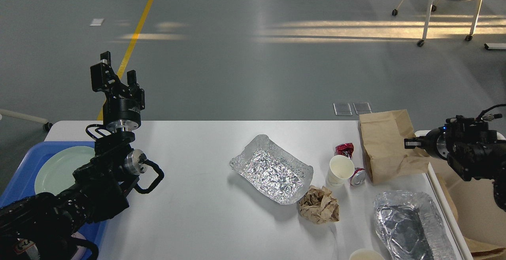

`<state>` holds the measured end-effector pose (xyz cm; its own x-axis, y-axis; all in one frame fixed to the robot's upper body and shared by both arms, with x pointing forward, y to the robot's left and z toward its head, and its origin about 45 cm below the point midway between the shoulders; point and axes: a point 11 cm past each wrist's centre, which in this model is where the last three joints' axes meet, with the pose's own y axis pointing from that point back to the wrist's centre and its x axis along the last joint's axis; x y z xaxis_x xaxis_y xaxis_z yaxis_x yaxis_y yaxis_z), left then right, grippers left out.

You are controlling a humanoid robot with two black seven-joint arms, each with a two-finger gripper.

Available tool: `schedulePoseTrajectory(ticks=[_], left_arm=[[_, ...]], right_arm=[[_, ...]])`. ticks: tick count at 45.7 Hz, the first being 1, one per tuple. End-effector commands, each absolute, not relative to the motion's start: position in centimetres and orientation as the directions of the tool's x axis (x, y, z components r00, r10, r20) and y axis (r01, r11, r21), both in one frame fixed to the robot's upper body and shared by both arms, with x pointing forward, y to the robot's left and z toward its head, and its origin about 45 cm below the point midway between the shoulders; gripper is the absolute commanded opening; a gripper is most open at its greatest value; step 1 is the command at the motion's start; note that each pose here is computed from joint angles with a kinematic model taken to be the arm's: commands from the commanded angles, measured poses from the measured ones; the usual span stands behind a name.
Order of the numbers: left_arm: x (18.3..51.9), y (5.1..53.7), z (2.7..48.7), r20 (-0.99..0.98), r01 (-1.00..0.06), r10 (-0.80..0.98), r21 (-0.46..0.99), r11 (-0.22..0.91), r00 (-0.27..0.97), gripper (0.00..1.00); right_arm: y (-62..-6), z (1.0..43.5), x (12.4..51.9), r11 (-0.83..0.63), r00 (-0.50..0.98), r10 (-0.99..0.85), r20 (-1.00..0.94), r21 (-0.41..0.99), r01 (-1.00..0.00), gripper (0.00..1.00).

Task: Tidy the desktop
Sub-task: 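Lift the brown paper bag up off the table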

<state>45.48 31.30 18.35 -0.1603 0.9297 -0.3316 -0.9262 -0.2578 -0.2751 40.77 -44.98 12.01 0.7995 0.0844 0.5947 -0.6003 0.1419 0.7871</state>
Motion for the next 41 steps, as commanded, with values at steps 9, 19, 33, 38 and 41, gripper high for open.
schedulePoseTrajectory(ticks=[9,19,33,38,41], left_arm=[[45.5,31.4,18.4,-0.331,-0.926,0.93,-0.275,-0.259,-0.161,0.96],[45.5,31.4,18.4,-0.331,-0.926,0.93,-0.275,-0.259,-0.161,0.96],[45.5,31.3,18.3,-0.332,-0.926,0.929,-0.275,-0.258,-0.16,0.96],[45.5,31.4,18.4,-0.331,-0.926,0.93,-0.275,-0.259,-0.161,0.96],[45.5,31.3,18.3,-0.332,-0.926,0.929,-0.275,-0.258,-0.16,0.96]], right_arm=[[-45.4,19.7,45.0,0.084,0.719,0.116,0.685,0.715,-0.694,0.0],[-44.9,28.7,48.2,0.03,0.667,0.131,0.733,0.67,-0.742,0.0],[-38.3,46.0,50.0,-0.203,0.665,-0.003,0.747,0.651,-0.731,0.0],[-35.5,50.7,48.9,-0.279,0.695,-0.042,0.718,0.66,-0.698,0.0],[-33.8,52.7,48.1,-0.321,0.716,-0.052,0.697,0.667,-0.672,0.0]])
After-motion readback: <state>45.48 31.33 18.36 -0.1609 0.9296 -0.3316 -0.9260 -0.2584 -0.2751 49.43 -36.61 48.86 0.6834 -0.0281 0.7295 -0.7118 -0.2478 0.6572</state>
